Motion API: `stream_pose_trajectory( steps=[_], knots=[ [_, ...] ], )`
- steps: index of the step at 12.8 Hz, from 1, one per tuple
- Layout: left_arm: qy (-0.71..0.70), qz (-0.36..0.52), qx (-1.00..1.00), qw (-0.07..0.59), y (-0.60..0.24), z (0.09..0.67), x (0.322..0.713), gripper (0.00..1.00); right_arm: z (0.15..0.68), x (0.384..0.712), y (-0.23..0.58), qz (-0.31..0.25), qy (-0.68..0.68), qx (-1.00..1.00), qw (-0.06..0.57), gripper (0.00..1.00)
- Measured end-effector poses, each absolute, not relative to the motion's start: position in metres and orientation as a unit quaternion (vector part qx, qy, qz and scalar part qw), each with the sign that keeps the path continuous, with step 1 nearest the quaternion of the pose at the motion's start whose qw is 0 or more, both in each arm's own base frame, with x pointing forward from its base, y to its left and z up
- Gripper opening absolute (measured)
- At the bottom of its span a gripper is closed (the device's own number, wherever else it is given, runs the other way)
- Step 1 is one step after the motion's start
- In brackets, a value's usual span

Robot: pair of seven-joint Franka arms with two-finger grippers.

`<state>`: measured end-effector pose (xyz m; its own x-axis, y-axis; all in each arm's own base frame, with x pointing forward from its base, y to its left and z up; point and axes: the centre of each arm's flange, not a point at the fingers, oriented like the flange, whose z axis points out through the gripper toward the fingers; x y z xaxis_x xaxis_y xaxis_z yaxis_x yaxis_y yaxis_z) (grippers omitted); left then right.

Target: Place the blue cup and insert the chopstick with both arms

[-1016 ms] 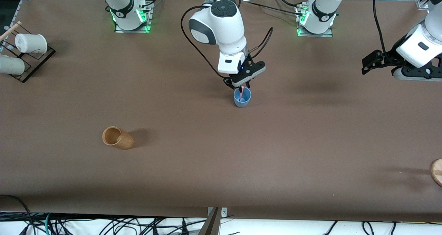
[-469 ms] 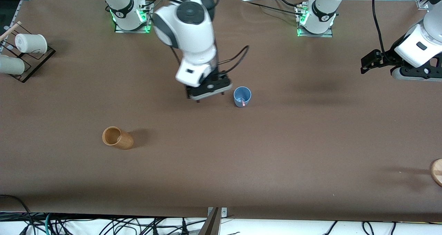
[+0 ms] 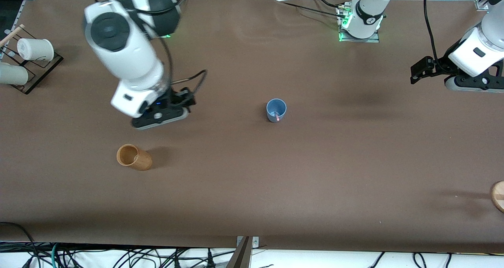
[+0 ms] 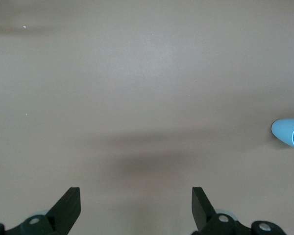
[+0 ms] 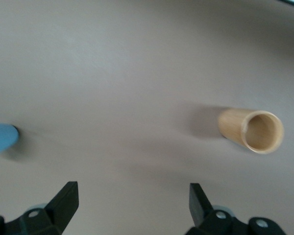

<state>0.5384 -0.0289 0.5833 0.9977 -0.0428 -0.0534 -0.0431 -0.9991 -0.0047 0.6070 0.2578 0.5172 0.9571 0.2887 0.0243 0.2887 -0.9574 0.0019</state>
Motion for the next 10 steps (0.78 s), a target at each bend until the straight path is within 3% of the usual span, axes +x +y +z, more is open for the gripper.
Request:
stream_pose_trajectory(
  steps=[5, 10],
  knots=[
    [0.020, 0.028, -0.999, 0.003, -0.028, 0.583, 0.538, 1.00, 0.549, 0.590, 0.140, 0.022, -0.134, -0.991, 0.018, 1.00],
    [0.021, 0.028, -0.999, 0.003, -0.028, 0.583, 0.538, 1.00, 0.555, 0.583, 0.130, 0.022, -0.129, -0.991, 0.021, 1.00]
  ],
)
